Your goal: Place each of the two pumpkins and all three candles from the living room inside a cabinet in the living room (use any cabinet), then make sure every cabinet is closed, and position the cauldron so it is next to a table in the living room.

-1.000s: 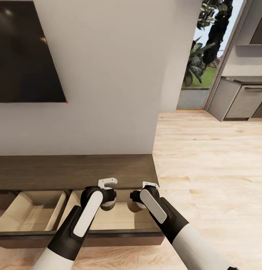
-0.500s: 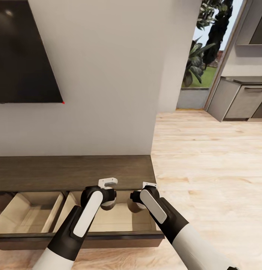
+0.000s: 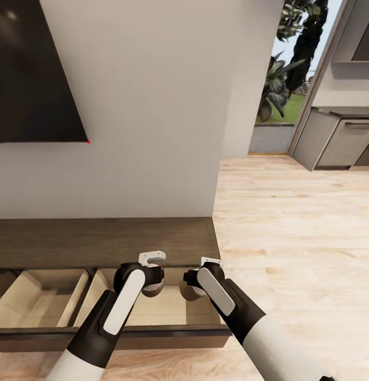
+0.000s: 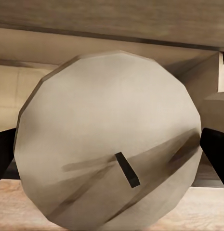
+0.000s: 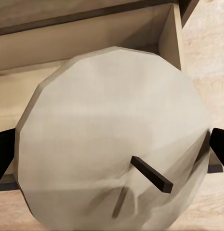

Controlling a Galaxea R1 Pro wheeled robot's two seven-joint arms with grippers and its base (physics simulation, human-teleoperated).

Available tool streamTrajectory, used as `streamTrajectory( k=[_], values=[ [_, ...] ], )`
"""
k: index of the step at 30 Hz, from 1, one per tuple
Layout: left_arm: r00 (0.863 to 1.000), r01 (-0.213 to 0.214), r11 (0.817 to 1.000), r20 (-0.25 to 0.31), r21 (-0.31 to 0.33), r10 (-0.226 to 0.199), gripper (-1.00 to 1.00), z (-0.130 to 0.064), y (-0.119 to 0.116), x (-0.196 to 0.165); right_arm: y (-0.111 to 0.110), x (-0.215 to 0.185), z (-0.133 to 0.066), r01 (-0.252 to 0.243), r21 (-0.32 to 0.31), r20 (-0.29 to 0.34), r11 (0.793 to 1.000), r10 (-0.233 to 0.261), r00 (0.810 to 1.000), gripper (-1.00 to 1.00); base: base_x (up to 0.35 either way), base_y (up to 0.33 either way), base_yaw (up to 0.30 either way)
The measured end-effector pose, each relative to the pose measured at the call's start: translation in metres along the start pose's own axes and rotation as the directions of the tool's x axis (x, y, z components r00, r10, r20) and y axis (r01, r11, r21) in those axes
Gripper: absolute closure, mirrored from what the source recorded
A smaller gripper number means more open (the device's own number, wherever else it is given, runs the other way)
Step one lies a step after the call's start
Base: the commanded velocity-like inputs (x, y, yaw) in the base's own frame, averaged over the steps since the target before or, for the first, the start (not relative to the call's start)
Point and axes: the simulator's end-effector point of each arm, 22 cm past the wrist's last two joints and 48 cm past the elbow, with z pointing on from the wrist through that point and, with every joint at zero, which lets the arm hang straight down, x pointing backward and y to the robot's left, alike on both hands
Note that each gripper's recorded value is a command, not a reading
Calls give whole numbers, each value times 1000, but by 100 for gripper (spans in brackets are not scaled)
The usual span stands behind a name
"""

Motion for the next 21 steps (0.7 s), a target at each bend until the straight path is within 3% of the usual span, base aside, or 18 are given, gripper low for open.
streamTrajectory(
  k=[10,13,21],
  values=[
    [1000,-1,1000,-2,-4,1,100,16,2,12,-2,6,17,-16,3,21,1000,16,1000,100,0,0,0],
    [1000,-1,1000,-3,-4,1,100,21,3,15,0,15,25,8,17,38,1000,-9,999,100,0,0,0],
    [1000,1,1000,-1,-4,-1,100,34,4,24,1,23,41,3,14,60,1000,-4,998,100,0,0,0]
  ],
)
